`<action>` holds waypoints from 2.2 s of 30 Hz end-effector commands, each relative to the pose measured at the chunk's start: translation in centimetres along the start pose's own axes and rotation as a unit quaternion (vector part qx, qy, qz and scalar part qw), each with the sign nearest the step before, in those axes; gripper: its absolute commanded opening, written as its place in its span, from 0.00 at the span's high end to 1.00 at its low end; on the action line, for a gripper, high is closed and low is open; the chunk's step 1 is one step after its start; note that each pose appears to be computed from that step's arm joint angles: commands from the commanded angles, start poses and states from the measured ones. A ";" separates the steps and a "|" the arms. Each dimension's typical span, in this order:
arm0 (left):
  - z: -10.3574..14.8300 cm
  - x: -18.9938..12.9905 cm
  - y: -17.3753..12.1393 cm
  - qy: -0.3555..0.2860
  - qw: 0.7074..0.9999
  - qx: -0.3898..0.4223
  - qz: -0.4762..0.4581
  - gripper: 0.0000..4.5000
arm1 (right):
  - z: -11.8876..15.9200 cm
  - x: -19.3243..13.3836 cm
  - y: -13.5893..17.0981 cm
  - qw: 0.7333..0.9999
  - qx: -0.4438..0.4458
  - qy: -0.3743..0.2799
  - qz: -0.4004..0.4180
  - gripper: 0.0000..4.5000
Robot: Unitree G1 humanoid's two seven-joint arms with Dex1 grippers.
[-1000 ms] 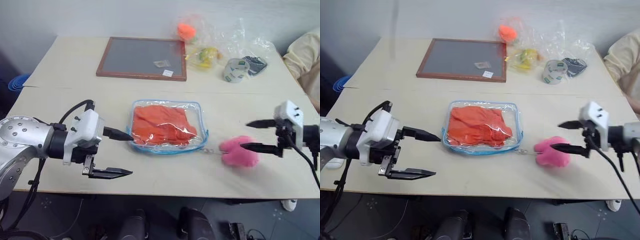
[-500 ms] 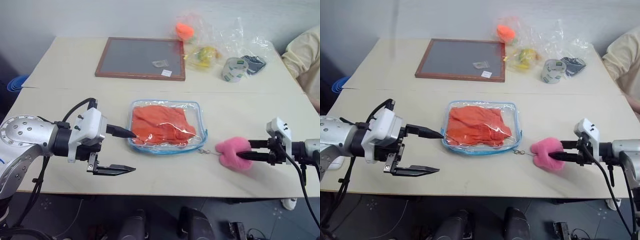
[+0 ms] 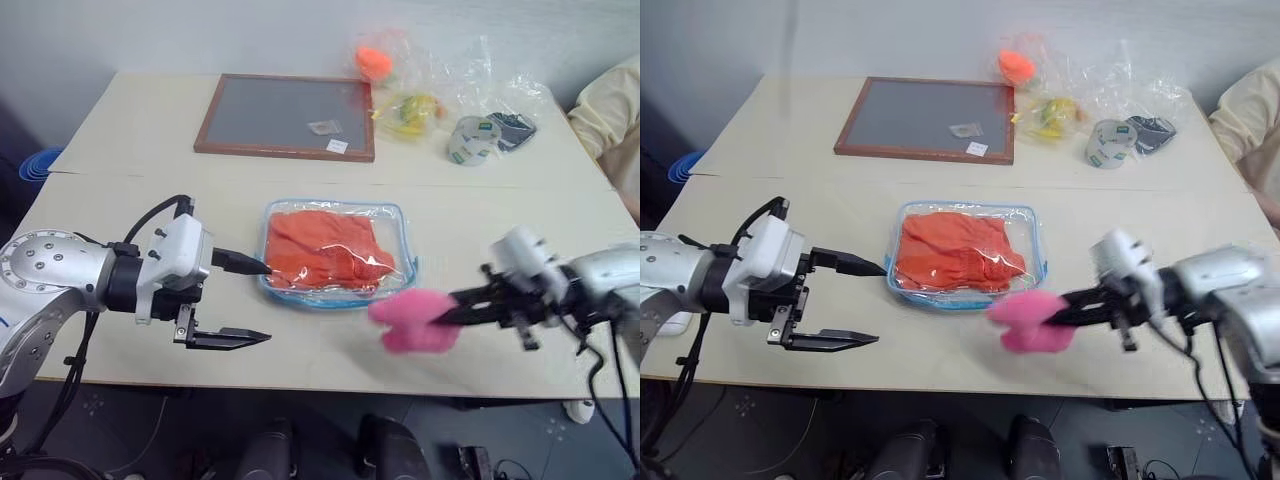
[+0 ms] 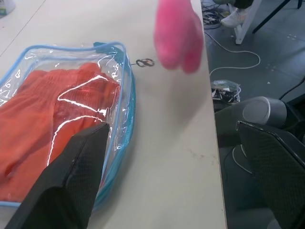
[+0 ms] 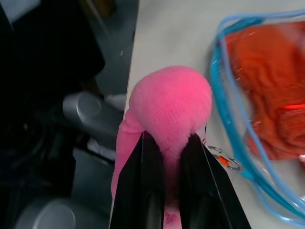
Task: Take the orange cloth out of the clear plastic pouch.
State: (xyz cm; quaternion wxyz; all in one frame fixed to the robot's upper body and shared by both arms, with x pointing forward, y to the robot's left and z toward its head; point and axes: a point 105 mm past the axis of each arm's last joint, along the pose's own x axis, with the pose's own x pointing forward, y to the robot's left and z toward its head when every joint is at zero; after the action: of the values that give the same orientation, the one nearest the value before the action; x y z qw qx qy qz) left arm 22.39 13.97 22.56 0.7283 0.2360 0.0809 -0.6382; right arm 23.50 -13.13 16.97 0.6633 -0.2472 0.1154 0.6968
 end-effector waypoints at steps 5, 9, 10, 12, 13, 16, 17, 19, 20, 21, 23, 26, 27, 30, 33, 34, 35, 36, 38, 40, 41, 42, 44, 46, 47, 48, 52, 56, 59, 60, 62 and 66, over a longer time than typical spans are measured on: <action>0.3 0.1 0.2 -0.001 1.000 0.007 0.003 0.00 | -0.1 5.2 -2.6 0.993 -0.098 0.044 -0.058 0.99; 0.1 0.6 0.1 -0.004 1.000 0.003 0.000 0.00 | -1.1 6.0 -3.3 0.993 -0.076 0.055 -0.075 0.77; 0.1 0.8 0.2 -0.007 1.000 0.002 0.001 0.00 | -1.2 5.9 -3.2 0.993 -0.076 0.056 -0.072 0.70; -0.2 1.2 0.6 -0.006 1.000 0.005 0.008 0.00 | -1.2 5.7 -3.1 0.993 -0.074 0.055 -0.072 0.55; -0.5 1.4 0.9 -0.002 1.000 0.009 0.017 0.00 | -1.1 5.5 -3.2 0.993 -0.069 0.052 -0.077 0.48; -0.7 1.9 1.5 -0.004 1.000 0.011 0.025 0.00 | -0.7 5.0 -3.5 0.992 -0.070 0.047 -0.091 0.24; -0.6 2.2 1.6 -0.010 1.000 0.010 0.024 0.00 | -0.2 4.6 -3.5 0.992 -0.073 0.041 -0.095 0.17; -0.3 3.1 1.7 -0.021 1.000 0.011 0.012 0.00 | 1.2 3.2 -3.3 0.992 -0.074 0.018 -0.097 0.09; -0.3 3.4 1.6 -0.024 1.000 0.012 0.008 0.00 | 1.7 2.8 -3.2 0.993 -0.072 0.010 -0.096 0.09; -0.1 3.8 1.7 -0.028 1.000 0.014 0.002 0.00 | 2.4 2.1 -3.3 0.993 -0.061 -0.003 -0.100 0.09; 0.2 4.9 2.0 -0.036 0.999 0.015 -0.007 0.00 | 3.7 0.4 -3.8 0.992 -0.038 -0.031 -0.118 0.09; 0.5 6.9 2.2 -0.042 0.998 0.018 -0.042 0.00 | 4.2 -2.3 -4.4 0.989 -0.036 -0.024 -0.138 0.09; 0.5 7.7 2.2 -0.041 0.997 0.020 -0.057 0.00 | 3.8 -3.3 -4.6 0.988 -0.049 -0.005 -0.147 0.09; 0.1 10.1 2.4 -0.030 0.995 0.034 -0.085 0.00 | 2.2 -5.1 -5.1 0.984 -0.072 0.049 -0.157 0.09; -0.2 12.0 2.4 -0.030 0.993 0.038 -0.109 0.00 | -0.5 -5.2 -5.8 0.967 -0.153 0.140 -0.149 0.09; -0.2 12.7 2.3 -0.029 0.992 0.041 -0.118 0.00 | -1.2 -5.0 -5.9 0.962 -0.174 0.158 -0.138 0.09; -0.2 13.5 2.2 -0.030 0.991 0.041 -0.126 0.00 | -1.8 -4.5 -6.2 0.957 -0.196 0.170 -0.131 0.09; -0.3 14.4 2.3 -0.027 0.990 0.039 -0.129 0.00 | -2.2 -4.0 -6.4 0.952 -0.218 0.178 -0.122 0.09; -1.0 15.5 2.4 -0.006 0.990 0.048 -0.135 0.00 | -2.4 -3.1 -6.7 0.944 -0.252 0.182 -0.107 0.09; -1.8 16.0 2.4 0.012 0.989 0.059 -0.136 0.00 | -2.4 -2.5 -7.2 0.942 -0.266 0.176 -0.104 0.09; -2.0 16.2 2.5 0.016 0.989 0.055 -0.133 0.00 | -2.2 -2.1 -7.5 0.943 -0.268 0.168 -0.109 0.09; -2.1 16.3 2.7 0.019 0.990 0.053 -0.128 0.04 | -2.1 -1.8 -7.8 0.943 -0.268 0.161 -0.111 0.13; -2.6 16.3 2.9 0.030 0.991 0.054 -0.119 0.13 | -2.0 -1.2 -8.0 0.945 -0.270 0.152 -0.105 0.23; -2.9 16.2 2.9 0.036 0.991 0.056 -0.116 0.25 | -2.2 -0.9 -8.0 0.945 -0.275 0.150 -0.097 0.36; -2.9 16.0 3.0 0.036 0.991 0.055 -0.114 0.30 | -2.3 -0.8 -8.1 0.944 -0.277 0.150 -0.096 0.42; -2.8 15.9 3.0 0.034 0.992 0.053 -0.111 0.37 | -2.3 -0.8 -8.1 0.944 -0.278 0.150 -0.095 0.49; -2.0 15.3 3.3 0.017 0.994 0.040 -0.097 0.62 | -2.2 -0.7 -8.1 0.947 -0.275 0.139 -0.092 0.80; -1.7 14.6 3.6 0.006 0.997 0.027 -0.071 0.80 | -2.4 -0.6 -8.1 0.947 -0.277 0.139 -0.085 1.00; -2.0 12.9 4.0 0.005 1.000 0.007 -0.023 0.96 | -2.5 -0.9 -8.5 0.943 -0.284 0.146 -0.094 1.00; -2.3 11.8 4.2 0.004 1.000 -0.006 0.000 0.96 | -2.5 -1.1 -8.8 0.941 -0.287 0.149 -0.102 1.00; -3.1 9.7 4.2 0.008 0.999 -0.027 0.037 0.96 | -2.6 -1.6 -9.2 0.937 -0.291 0.157 -0.110 1.00; -5.6 3.9 3.5 0.026 0.987 -0.097 0.122 0.96 | -3.1 -2.8 -8.9 0.933 -0.300 0.167 -0.105 1.00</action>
State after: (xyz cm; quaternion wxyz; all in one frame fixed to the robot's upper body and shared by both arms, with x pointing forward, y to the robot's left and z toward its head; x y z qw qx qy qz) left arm 27.97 11.80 15.29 0.7977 0.1920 0.1501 -0.5516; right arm 32.82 -15.35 15.98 0.5985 -0.5445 -0.0049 0.5877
